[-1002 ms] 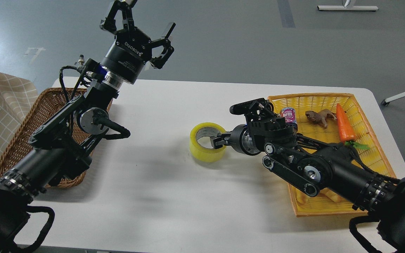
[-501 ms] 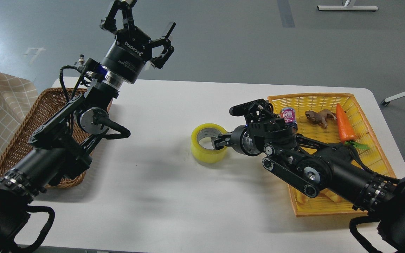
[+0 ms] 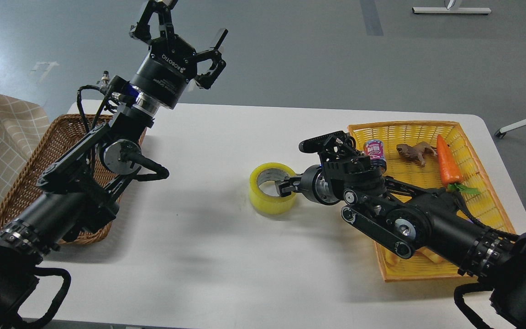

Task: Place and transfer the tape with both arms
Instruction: 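Hold the tape roll on the table with the right gripper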

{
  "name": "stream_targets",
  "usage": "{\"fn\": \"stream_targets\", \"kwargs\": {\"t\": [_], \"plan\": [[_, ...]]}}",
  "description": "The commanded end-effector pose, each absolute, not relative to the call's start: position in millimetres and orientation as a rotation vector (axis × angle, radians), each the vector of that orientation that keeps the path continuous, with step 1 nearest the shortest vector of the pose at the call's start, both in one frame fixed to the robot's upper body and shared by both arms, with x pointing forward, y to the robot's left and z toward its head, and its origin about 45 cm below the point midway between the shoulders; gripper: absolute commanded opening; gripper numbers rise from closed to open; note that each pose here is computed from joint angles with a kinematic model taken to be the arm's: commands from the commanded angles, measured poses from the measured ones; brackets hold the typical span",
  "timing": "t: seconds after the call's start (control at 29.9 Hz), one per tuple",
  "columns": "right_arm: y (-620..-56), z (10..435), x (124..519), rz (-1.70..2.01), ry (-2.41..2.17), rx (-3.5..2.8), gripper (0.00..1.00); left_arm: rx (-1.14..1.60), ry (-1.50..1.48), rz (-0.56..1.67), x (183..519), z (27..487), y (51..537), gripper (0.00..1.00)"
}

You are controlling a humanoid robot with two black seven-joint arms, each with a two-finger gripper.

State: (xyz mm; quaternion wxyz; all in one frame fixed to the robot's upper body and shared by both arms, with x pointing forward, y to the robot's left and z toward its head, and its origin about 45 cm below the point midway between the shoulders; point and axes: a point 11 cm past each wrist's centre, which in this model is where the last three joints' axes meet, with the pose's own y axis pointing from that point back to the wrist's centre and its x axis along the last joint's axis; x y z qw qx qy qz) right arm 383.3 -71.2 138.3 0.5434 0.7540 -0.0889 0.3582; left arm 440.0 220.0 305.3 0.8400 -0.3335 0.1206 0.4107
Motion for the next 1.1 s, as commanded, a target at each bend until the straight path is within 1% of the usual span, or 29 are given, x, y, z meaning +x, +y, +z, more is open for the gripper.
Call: {"fn": "stream_targets", "kwargs": {"t": [0.0, 0.07, 1.07], "plan": [[-71.4, 138.7, 383.1, 0.825, -0.229, 1.816, 0.96, -0.704, 0.255, 0.869, 440.1, 305.2, 220.3, 0.98], [-72.1, 138.1, 382.8, 0.816, -0.236, 1.824, 0.98, -0.707, 0.255, 0.868, 440.0, 305.3, 219.8, 0.98], [-66.9, 145.1, 383.1, 0.836, -0.239, 1.838, 1.00, -0.702, 0.253, 0.869, 439.7, 305.0, 220.7, 0.98]]}}
